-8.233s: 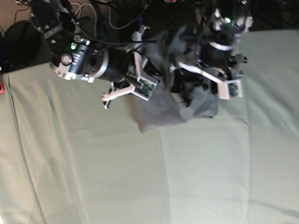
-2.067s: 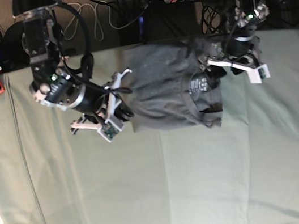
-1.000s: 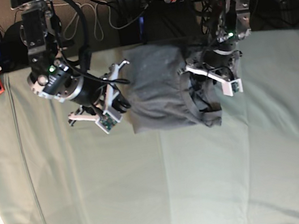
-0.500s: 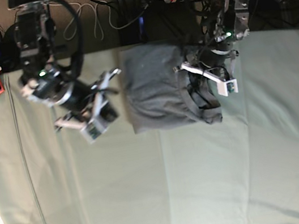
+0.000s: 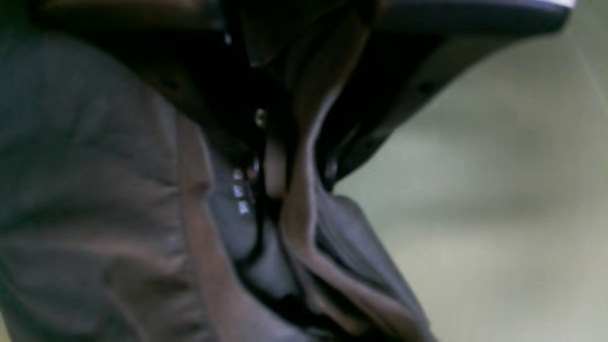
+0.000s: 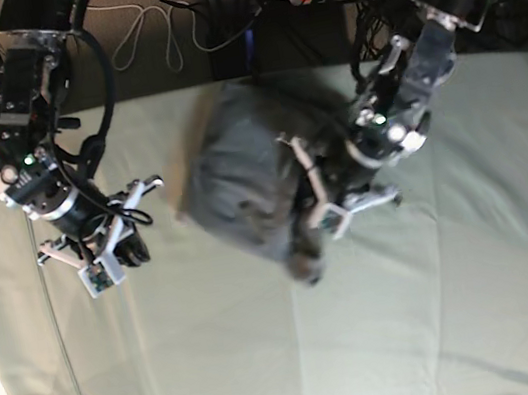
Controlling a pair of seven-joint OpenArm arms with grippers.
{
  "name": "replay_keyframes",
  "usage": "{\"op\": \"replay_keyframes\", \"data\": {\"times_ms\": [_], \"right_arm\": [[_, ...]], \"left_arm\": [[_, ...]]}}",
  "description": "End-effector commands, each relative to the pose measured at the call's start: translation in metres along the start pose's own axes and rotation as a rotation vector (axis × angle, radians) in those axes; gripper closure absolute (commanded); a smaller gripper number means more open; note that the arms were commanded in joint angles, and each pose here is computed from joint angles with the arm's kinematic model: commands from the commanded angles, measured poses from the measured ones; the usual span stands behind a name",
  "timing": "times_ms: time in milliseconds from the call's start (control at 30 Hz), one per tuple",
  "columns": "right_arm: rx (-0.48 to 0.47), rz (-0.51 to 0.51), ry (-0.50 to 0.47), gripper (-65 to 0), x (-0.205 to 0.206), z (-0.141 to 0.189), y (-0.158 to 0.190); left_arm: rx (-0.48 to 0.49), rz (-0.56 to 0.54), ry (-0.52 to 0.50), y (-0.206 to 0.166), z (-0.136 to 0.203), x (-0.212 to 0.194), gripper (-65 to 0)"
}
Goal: Layout the t-shirt on the table in an organized manner, then fold the t-shirt properly
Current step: 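Press and smooth the folded shirt with the left gripper, collar side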
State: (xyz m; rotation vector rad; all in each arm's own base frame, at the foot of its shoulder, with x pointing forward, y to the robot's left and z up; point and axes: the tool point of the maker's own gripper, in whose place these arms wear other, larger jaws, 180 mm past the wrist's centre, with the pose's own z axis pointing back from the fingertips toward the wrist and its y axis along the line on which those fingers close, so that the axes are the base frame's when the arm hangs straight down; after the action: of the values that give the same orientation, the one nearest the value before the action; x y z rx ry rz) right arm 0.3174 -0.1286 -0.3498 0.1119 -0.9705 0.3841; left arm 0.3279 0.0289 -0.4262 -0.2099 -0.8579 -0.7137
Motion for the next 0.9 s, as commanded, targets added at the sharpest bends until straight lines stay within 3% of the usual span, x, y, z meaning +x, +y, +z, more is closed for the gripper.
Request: {"op": "replay_keyframes", "data": {"times_ms": [0,167,300,467,667,867], "right_arm": [[-0.001,0.008,-0.061,-4.1,0.018,0.001,-0.003],[-0.003,0.011,-0.061,-4.1,0.018,0.001,-0.004],[-0.003,0.013,-0.061,-4.1,0.018,0.002,-0.004],[-0.005,0.016,-0.058,-4.1,0.018,0.002,-0.005],[-0.014,0.034,-0.055,-4.1,0.017,0.003,-0.011],[-0.050,0.031,-0.042,-4.1,0.012,0.009,-0.026]], "left_arm": [[0.016,-0.063,-0.031,0.009,-0.003,0.016,-0.2],[-0.064,-0.324,0.045,-0.004,-0.032,0.022,-0.2],[-0.151,-0.435,0.080,-0.024,-0.053,0.036,-0.1],[-0.162,-0.527,0.046,-0.039,-0.066,0.074,-0.1],[-0.187,-0.547,-0.071,-0.052,-0.072,0.103,-0.1],[-0.223,-0.506,-0.044,-0.063,-0.082,0.087,-0.5]]}}
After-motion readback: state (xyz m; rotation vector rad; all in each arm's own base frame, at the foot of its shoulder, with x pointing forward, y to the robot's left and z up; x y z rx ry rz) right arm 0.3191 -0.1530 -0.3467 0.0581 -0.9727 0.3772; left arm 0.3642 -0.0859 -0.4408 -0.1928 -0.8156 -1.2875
